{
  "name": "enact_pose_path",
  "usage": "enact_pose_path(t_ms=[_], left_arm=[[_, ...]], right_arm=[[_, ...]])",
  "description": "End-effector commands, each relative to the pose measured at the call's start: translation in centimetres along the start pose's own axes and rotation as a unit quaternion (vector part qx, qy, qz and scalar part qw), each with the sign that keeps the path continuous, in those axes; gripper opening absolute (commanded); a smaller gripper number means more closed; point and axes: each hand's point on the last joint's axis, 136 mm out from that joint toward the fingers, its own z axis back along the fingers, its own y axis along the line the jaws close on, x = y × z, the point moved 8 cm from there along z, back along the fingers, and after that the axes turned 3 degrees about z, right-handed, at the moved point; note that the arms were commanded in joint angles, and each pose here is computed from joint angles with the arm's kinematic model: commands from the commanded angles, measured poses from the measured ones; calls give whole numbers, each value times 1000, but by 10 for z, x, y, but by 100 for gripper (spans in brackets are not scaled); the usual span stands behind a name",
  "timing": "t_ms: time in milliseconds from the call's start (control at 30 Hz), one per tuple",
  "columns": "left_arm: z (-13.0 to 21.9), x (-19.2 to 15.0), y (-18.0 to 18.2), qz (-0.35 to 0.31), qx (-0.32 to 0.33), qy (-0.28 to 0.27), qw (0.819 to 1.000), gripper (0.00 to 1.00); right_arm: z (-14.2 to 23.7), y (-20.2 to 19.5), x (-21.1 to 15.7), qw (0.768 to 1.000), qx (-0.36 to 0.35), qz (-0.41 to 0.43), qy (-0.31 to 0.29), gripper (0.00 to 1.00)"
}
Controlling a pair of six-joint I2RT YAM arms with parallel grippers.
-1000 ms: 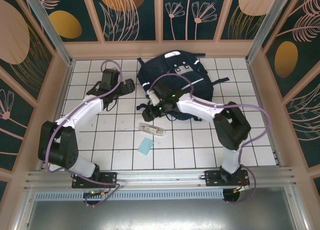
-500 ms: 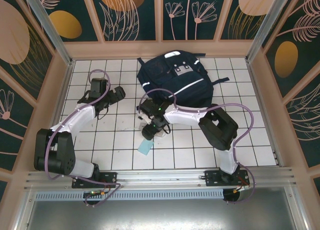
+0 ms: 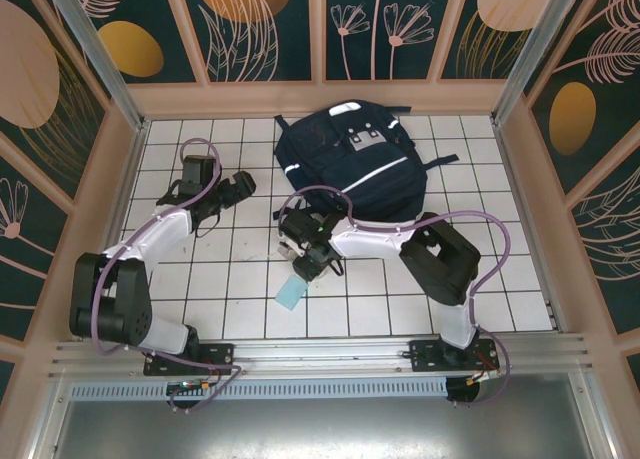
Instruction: Pack the student bag
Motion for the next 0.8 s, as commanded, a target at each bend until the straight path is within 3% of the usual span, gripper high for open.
enact_pose_path(t_ms=[0,67,200,467,600,767], left_arm=[[4,14,-15,0,-35,-14,999,98],[7,16,-19,-4,-43,-15,999,99],[11,19,-25,-9,-60,-13,998,99],[17,25,-52,-22,-144,-9,989,98],[14,14,-85,-78,-155,-3,985,92],[4,-14,-140,-167,-165,13,972,82]], right_arm=[[9,-3,4,1000,-17,7,-17,34],[16,-5,9,999,-11,4,-31,29],[35,-11,20,998,3,-12,-59,29],[115,-56,28,978,68,-122,-157,28],[154,-106,8,955,39,-220,-194,28],[182,-172,-43,911,-31,-356,-208,27]])
